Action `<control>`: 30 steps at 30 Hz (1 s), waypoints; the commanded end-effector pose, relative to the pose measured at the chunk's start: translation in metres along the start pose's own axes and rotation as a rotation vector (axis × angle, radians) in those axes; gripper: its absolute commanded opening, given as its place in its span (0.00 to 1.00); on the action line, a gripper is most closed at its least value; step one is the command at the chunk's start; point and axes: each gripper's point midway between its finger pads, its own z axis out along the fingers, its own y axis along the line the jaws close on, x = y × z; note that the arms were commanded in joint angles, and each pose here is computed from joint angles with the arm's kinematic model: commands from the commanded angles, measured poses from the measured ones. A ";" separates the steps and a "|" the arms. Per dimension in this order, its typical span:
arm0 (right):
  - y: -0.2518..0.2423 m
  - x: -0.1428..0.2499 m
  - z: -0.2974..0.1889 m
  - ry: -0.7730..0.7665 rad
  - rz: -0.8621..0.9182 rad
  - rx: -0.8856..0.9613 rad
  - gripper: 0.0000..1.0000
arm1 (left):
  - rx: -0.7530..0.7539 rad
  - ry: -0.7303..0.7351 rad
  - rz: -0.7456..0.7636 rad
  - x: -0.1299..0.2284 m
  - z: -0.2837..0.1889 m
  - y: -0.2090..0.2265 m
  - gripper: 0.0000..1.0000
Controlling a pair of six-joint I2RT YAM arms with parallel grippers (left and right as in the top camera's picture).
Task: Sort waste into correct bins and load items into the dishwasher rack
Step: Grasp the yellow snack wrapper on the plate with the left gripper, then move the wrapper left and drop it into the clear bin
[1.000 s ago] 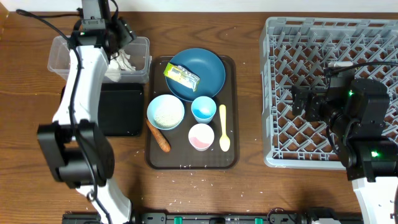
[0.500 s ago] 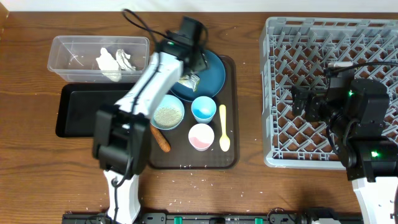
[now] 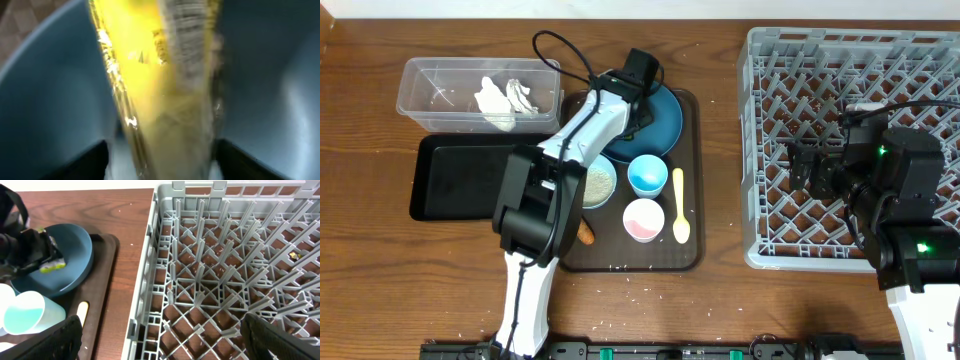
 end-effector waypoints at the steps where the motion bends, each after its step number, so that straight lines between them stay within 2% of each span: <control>1: 0.006 -0.006 -0.003 -0.014 0.004 -0.019 0.99 | -0.025 -0.022 -0.010 -0.003 0.006 0.005 0.34; 3: 0.006 -0.006 -0.003 -0.014 0.004 -0.019 0.99 | -0.010 -0.033 -0.013 -0.006 0.004 0.002 0.15; 5: 0.006 -0.006 -0.003 -0.014 0.004 -0.019 0.99 | 0.005 -0.041 -0.002 -0.010 -0.001 -0.001 0.06; 8: 0.006 -0.006 -0.003 -0.014 0.004 -0.019 0.99 | 0.040 -0.072 0.063 -0.021 -0.020 -0.009 0.06; 11: 0.006 -0.007 -0.003 -0.015 0.004 -0.019 0.99 | 0.095 -0.131 0.134 -0.039 -0.058 -0.017 0.06; 13: 0.006 -0.007 -0.003 -0.016 0.004 -0.019 0.99 | 0.111 -0.176 0.126 -0.055 -0.087 -0.012 0.06; 18: 0.006 -0.007 -0.003 -0.015 0.004 -0.019 0.99 | 0.065 -0.301 0.017 -0.106 -0.139 0.035 0.06; 23: 0.006 -0.006 -0.003 -0.014 0.004 -0.019 0.99 | -0.063 -0.344 -0.159 -0.150 -0.125 0.106 0.06; 27: 0.006 -0.006 -0.003 -0.014 0.004 -0.019 0.99 | -0.129 -0.327 -0.308 -0.170 -0.091 0.154 0.15; 30: 0.006 -0.007 -0.003 -0.015 0.004 -0.019 0.99 | -0.149 -0.305 -0.344 -0.177 -0.074 0.174 0.44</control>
